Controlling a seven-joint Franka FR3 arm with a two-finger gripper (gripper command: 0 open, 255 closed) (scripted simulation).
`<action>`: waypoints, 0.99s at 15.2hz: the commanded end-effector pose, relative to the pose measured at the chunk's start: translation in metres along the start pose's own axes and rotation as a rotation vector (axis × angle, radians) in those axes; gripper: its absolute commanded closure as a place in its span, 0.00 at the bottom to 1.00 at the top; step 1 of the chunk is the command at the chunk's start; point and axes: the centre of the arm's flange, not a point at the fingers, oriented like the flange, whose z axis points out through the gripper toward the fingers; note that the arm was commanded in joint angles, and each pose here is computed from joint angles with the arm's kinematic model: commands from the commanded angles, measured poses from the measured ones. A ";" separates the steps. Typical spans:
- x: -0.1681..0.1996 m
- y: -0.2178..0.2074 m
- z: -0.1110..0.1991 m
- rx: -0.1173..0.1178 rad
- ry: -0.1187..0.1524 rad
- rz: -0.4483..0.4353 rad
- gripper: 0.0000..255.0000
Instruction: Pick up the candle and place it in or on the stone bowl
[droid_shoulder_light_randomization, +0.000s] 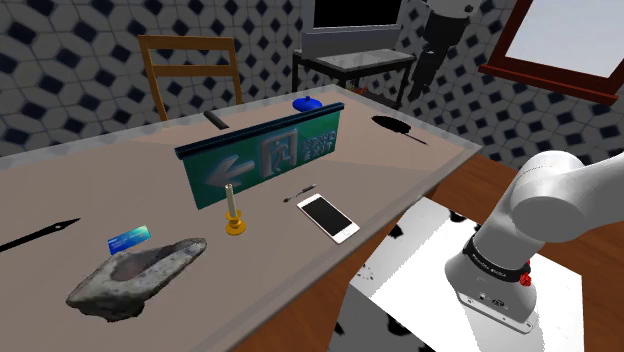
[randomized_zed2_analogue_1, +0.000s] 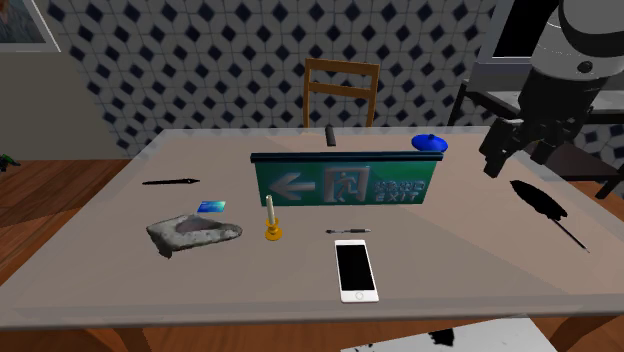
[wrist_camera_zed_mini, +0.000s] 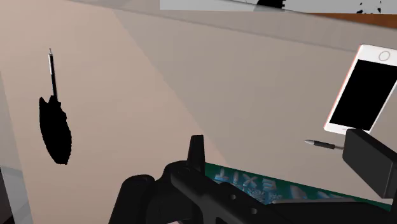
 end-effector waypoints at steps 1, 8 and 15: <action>0.000 0.000 0.000 0.000 0.000 0.000 0.00; 0.025 -0.064 0.050 0.033 0.063 -0.007 0.00; 0.052 -0.131 0.097 0.067 0.126 -0.014 0.00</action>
